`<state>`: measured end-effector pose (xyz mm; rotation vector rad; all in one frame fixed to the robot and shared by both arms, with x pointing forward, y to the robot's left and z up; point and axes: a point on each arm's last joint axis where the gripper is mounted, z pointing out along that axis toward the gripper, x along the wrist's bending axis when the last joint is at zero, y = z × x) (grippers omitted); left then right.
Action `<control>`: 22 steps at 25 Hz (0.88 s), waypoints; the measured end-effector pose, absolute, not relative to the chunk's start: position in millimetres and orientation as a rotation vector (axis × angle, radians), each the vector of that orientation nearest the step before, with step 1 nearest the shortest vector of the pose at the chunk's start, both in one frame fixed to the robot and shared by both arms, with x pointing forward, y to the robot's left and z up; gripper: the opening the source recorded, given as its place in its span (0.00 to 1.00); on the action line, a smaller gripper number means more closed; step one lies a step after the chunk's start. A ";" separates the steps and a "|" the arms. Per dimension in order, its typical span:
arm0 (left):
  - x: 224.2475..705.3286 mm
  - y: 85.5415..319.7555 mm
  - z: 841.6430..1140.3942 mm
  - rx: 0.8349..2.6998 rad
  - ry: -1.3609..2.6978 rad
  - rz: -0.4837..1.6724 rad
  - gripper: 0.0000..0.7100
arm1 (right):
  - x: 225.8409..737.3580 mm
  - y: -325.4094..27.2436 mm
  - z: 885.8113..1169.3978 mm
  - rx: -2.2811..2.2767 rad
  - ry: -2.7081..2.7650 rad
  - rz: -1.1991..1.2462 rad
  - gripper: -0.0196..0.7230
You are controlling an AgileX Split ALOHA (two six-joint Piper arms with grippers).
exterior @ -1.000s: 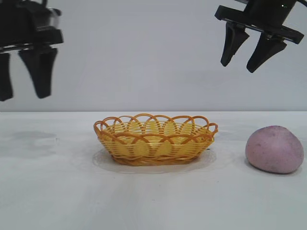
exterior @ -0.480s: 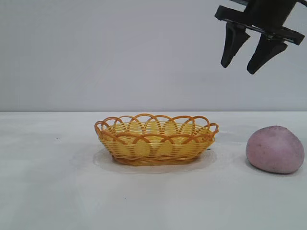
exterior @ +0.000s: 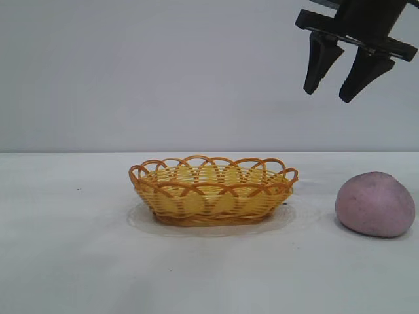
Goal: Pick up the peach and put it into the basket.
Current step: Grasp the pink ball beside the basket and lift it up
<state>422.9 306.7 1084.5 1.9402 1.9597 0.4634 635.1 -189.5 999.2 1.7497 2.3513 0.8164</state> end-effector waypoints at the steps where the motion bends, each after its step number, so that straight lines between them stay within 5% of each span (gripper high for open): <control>1: 408.9 306.1 1088.4 1.912 1.941 0.498 0.75 | 635.1 -189.5 999.2 1.750 2.351 0.816 0.62; 7: 307.9 301.7 1101.6 1.710 1.741 0.762 0.75 | 635.1 -189.5 999.2 1.750 2.351 0.816 0.62; 13: 226.5 298.2 1083.2 1.469 1.485 1.019 0.75 | 635.2 -189.4 998.5 1.751 2.352 0.815 0.62; 22: 234.8 298.4 1043.2 1.611 1.629 0.879 0.75 | 633.5 -189.6 999.0 1.724 2.387 0.794 0.62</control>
